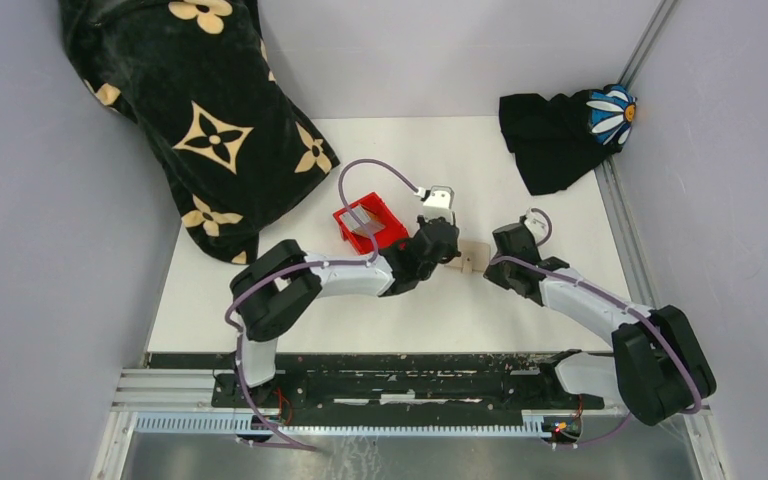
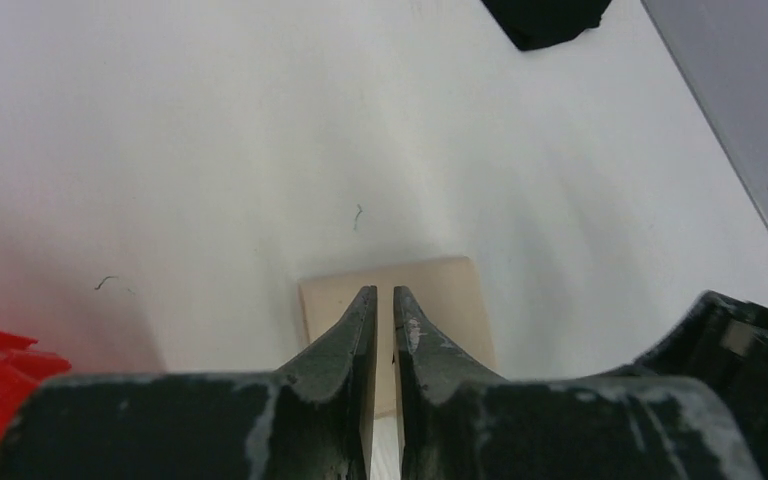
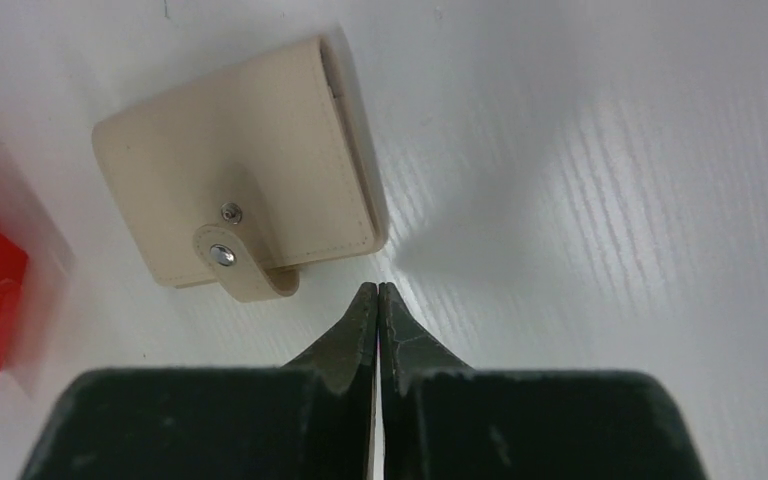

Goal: Put the credit cards into the card holder
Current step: Adjust the card holder at the center of the board.

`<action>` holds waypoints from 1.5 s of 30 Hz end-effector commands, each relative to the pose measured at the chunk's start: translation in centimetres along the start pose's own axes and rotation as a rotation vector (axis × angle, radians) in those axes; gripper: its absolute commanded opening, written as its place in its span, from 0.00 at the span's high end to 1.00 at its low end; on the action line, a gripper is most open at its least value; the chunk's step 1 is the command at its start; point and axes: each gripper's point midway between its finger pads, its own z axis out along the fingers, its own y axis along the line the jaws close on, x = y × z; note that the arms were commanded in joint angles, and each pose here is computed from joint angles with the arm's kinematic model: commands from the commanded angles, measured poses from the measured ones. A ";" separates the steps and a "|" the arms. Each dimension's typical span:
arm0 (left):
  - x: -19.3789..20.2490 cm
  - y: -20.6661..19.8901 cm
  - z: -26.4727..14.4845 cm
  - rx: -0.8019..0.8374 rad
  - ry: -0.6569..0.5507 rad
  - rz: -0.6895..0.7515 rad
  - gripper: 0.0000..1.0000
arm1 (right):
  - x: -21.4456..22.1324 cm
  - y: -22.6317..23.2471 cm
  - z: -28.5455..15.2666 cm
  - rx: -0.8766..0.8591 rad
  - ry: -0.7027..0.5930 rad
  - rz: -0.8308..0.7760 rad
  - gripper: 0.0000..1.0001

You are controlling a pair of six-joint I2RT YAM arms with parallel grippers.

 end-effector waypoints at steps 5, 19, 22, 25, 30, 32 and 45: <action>-0.4 -1.3 4.0 0.225 0.032 -0.064 0.84 | 0.9 2.9 1.7 -0.111 0.021 0.067 0.99; 2.7 0.2 8.6 0.244 0.130 -0.068 0.83 | 2.1 2.0 3.2 -0.057 0.051 0.057 0.99; 3.5 1.4 9.2 0.203 0.145 -0.059 0.83 | 2.1 1.7 3.0 -0.045 0.048 0.058 0.99; 3.6 2.5 9.8 0.173 0.145 -0.064 0.83 | 2.0 1.2 2.7 -0.034 0.040 0.060 0.99; 4.5 3.7 10.8 0.125 0.189 -0.039 0.83 | 1.8 0.8 2.5 -0.006 0.033 0.055 0.99; 4.7 4.1 10.9 0.116 0.197 -0.033 0.84 | 1.7 0.6 2.5 0.009 0.031 0.054 0.99; 6.4 5.9 9.2 0.068 0.257 -0.034 0.93 | 0.3 0.5 3.7 0.073 0.006 0.041 0.99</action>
